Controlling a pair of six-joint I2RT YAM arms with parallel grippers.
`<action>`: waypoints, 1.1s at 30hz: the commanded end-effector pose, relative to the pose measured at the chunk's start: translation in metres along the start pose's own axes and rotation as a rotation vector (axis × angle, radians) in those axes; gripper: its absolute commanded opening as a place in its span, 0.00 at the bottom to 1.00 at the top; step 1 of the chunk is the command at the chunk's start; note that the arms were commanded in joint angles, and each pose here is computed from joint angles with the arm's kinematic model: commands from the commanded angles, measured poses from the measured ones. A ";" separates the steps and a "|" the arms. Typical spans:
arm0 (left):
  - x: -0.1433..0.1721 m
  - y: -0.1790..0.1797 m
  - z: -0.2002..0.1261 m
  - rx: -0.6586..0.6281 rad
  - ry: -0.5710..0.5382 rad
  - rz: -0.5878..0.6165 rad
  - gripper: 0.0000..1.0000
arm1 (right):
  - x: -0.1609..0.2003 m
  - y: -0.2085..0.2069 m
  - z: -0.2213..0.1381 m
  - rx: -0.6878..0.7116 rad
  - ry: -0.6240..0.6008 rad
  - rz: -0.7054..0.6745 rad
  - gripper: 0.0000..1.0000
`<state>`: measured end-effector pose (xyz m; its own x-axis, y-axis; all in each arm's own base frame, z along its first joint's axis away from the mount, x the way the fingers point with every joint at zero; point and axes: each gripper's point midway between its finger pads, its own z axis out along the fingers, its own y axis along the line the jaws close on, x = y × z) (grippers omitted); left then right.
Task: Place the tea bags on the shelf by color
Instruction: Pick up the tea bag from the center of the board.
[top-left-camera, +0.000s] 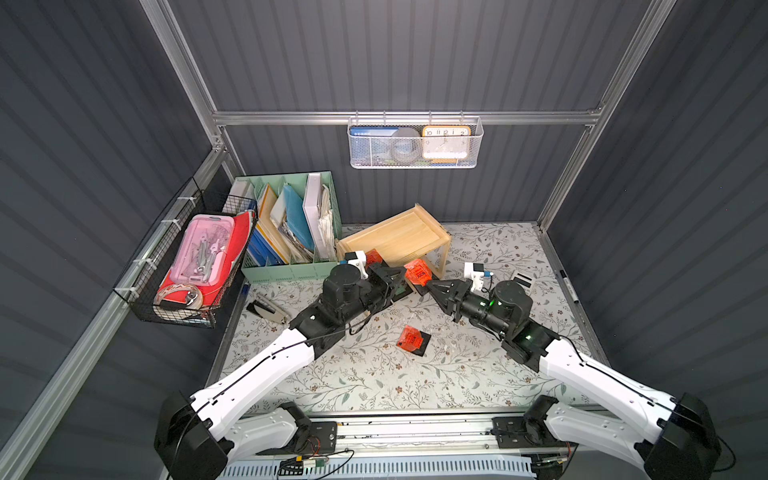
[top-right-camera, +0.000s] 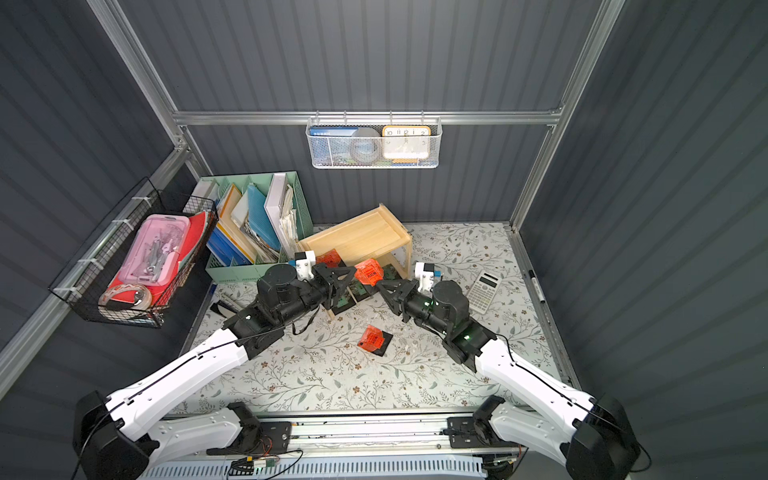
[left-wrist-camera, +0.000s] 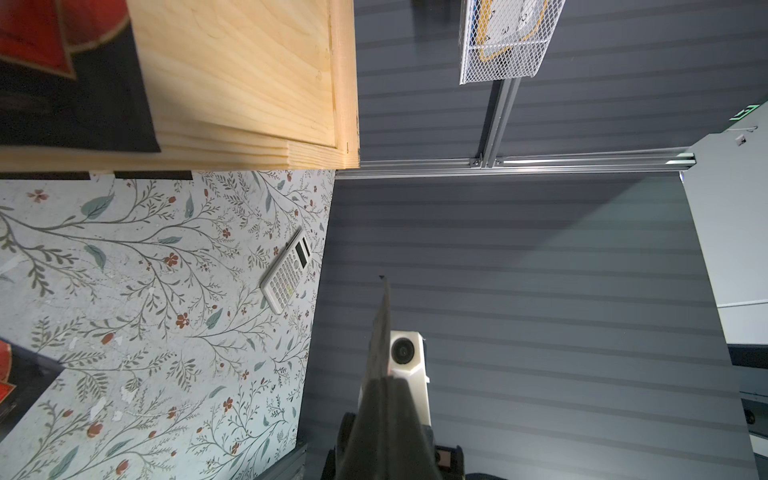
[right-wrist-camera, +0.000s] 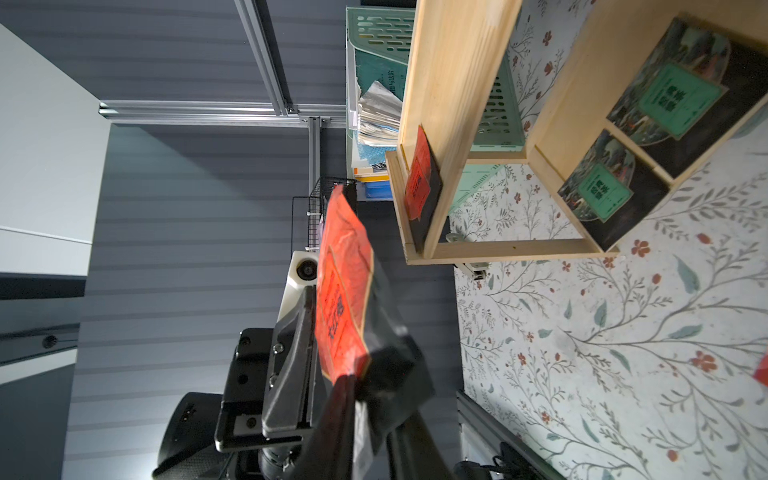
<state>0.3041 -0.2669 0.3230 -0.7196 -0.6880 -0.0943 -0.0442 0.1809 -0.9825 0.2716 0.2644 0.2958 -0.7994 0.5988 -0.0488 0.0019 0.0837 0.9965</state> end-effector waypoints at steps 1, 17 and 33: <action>-0.002 -0.001 -0.005 0.016 -0.012 -0.005 0.00 | -0.004 0.023 0.000 -0.062 -0.011 -0.021 0.12; -0.015 -0.004 -0.019 -0.079 -0.069 0.060 0.76 | -0.012 0.032 -0.003 -0.011 -0.011 -0.077 0.00; -0.041 0.019 -0.071 -0.362 -0.211 0.170 1.00 | -0.031 0.048 0.022 0.151 -0.010 -0.252 0.00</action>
<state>0.2909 -0.2051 0.3277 -0.6047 -0.7532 -0.2587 -0.1647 0.4361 -0.8847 0.3056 0.2661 0.3502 -0.7753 0.5750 -0.2613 -0.1046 0.2910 0.9510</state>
